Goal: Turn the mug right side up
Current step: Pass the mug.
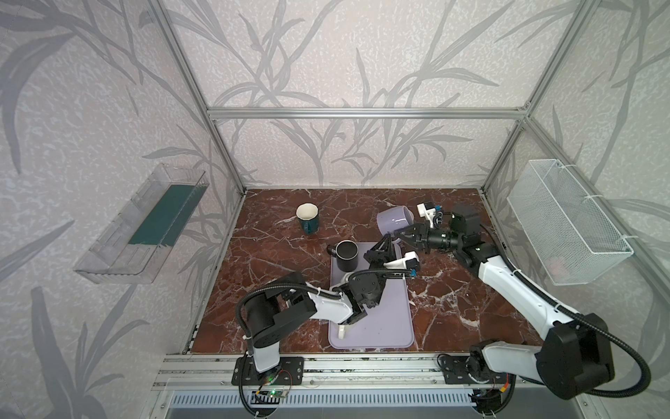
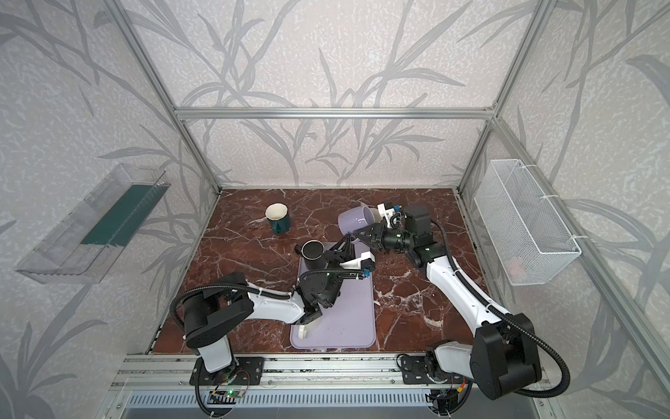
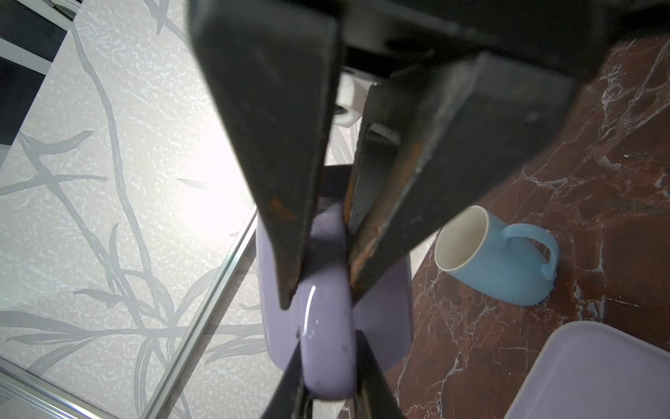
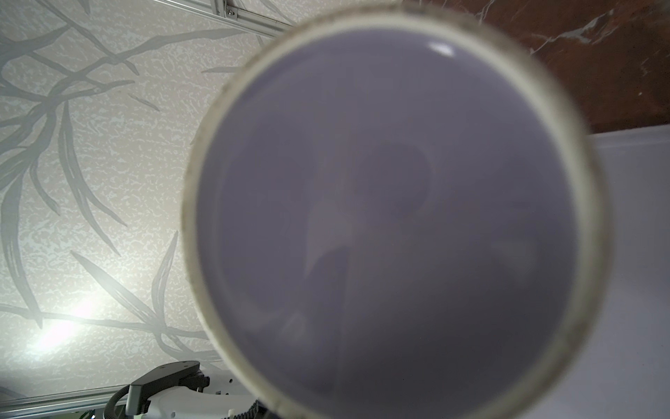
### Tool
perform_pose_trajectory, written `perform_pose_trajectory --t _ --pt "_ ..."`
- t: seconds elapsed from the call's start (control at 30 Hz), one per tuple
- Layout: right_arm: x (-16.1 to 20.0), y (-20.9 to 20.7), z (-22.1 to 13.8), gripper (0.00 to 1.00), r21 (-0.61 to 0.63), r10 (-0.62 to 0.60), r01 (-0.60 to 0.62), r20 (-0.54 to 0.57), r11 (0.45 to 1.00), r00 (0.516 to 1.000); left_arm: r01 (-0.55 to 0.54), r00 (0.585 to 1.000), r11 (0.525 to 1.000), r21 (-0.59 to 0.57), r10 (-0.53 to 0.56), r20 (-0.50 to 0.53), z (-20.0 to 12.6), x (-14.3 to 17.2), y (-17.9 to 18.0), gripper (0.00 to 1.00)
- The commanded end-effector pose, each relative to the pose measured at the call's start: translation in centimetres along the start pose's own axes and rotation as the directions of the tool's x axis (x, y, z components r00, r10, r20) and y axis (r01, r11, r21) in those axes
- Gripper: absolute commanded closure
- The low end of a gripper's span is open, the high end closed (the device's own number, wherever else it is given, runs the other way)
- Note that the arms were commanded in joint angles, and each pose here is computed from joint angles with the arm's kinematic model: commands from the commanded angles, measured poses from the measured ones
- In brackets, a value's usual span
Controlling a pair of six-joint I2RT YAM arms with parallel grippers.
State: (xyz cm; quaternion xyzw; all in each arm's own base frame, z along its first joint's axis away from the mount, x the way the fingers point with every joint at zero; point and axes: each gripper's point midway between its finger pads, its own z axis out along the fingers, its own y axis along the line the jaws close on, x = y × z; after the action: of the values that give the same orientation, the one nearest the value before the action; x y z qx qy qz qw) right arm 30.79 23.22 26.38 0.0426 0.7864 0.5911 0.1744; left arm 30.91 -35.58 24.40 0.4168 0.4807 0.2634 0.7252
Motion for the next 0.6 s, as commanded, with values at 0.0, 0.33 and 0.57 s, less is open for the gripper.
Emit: perform_pose_trajectory --t 0.0,0.33,0.57 --pt "0.2 1.7 -0.1 1.00 -0.052 -0.071 0.070 -0.003 0.996 0.998 0.048 0.993 0.998 -0.034 -0.044 0.106 -1.0 -2.9 2.1 0.79" --pt "0.6 2.1 -0.4 1.00 -0.057 -0.075 0.075 0.001 0.996 0.997 0.051 0.996 0.997 -0.049 -0.047 0.076 -0.7 -3.0 2.1 0.78" --pt "0.6 2.7 -0.6 1.00 -0.075 -0.074 0.075 0.005 0.994 0.997 0.066 0.997 0.997 -0.051 -0.064 0.036 -0.8 -2.0 1.9 0.78"
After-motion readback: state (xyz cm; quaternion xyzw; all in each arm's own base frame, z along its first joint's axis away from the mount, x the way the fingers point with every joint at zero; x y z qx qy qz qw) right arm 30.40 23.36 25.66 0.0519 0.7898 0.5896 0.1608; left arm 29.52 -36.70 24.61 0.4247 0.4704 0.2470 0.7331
